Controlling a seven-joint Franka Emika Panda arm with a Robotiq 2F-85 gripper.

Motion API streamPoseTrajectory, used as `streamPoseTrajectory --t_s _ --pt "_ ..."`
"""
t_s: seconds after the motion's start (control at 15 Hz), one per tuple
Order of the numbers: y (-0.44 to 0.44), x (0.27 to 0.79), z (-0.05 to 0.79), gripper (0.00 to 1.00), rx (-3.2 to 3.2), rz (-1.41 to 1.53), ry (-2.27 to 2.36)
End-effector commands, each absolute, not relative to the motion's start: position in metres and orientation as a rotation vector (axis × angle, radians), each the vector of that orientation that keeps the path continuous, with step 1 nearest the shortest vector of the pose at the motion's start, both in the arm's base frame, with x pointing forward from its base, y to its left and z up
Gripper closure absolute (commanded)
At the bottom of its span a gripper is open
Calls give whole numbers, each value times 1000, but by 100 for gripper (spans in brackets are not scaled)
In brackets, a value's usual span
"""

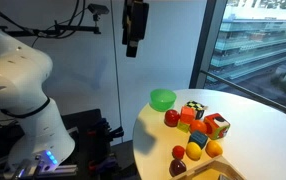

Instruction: Slide the green bowl slightly backwards, pick up the red apple and put it in the green bowl

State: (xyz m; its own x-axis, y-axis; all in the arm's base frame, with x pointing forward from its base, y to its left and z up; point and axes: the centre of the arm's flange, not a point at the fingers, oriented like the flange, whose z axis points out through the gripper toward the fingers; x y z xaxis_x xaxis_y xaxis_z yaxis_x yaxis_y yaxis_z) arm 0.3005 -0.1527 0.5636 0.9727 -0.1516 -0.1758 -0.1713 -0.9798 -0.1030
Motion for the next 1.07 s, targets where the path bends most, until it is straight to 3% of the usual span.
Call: streamPoseTrajectory --t_s 0.0,1.0 --pt "-153 300 564 0 -3004 251 247" --pt "-139 313 520 0 -3042 157 250"
